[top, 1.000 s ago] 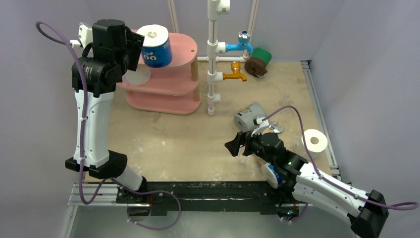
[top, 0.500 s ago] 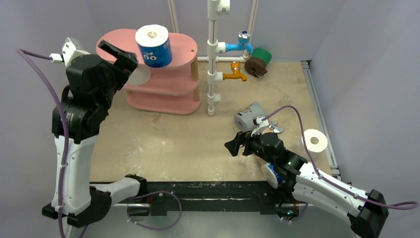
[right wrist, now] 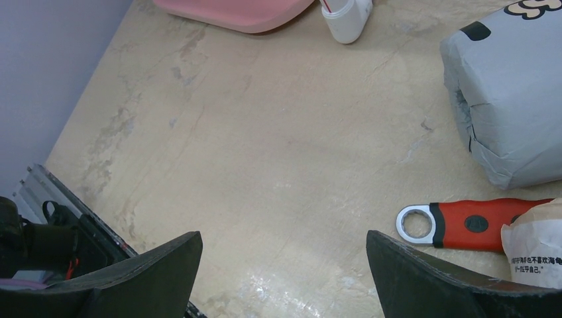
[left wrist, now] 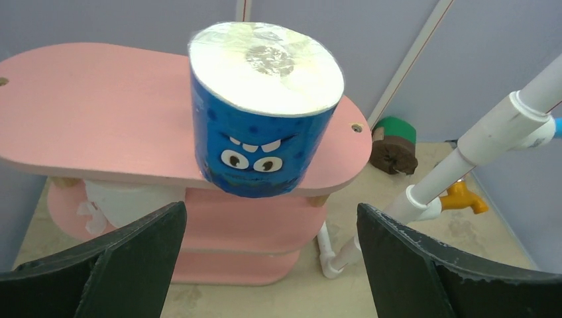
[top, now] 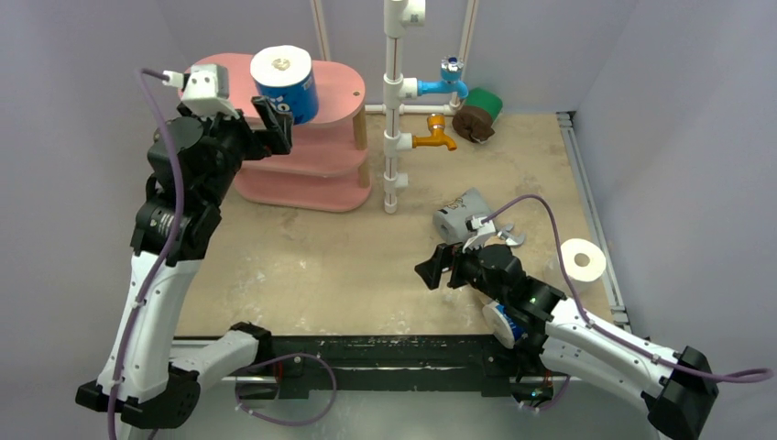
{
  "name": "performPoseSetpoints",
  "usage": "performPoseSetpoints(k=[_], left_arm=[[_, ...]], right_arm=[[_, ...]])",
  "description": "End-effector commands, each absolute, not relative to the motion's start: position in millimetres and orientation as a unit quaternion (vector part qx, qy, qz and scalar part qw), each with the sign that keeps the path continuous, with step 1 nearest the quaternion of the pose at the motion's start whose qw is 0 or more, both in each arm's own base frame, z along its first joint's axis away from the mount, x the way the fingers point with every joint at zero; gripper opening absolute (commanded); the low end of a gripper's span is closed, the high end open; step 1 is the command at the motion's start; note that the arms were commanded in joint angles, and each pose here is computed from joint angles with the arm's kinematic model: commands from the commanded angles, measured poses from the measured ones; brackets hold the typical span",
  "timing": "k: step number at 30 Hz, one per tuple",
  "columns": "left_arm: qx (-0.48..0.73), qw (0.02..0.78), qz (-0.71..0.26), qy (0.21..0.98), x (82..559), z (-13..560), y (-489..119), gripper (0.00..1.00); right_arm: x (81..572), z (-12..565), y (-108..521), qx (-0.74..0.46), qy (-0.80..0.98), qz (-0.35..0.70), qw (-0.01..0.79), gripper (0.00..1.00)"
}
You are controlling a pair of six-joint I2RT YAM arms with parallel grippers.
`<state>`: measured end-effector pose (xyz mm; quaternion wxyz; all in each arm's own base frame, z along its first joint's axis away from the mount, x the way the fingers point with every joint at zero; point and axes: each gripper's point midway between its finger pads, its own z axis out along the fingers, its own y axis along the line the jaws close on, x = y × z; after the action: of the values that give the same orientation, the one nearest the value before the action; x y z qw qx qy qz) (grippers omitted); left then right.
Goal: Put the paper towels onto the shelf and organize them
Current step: Place the paper towel on the shelf.
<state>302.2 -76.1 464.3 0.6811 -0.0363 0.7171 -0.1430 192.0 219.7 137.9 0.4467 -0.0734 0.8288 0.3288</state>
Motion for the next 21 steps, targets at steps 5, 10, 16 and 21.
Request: performPoseSetpoints(k=[5, 10, 16, 21], left_arm=[[0.031, 0.706, -0.051, 0.706, 326, 471, -96, 1.0], [0.008, 0.707, -0.02, 0.707, 335, 472, -95, 1.0], [-0.036, 0.709, 0.022, 0.704, 344, 468, -89, 1.0], [-0.052, 0.705, 0.04, 0.706, 352, 464, -94, 1.0]], right_arm=[[195, 146, 222, -0.076, 0.818, 0.337, 0.46, 0.96], [195, 146, 222, -0.076, 0.818, 0.337, 0.46, 0.96], [195, 145, 222, -0.076, 0.818, 0.338, 0.459, 0.96], [195, 145, 223, -0.075, 0.818, 0.338, 0.459, 0.96]])
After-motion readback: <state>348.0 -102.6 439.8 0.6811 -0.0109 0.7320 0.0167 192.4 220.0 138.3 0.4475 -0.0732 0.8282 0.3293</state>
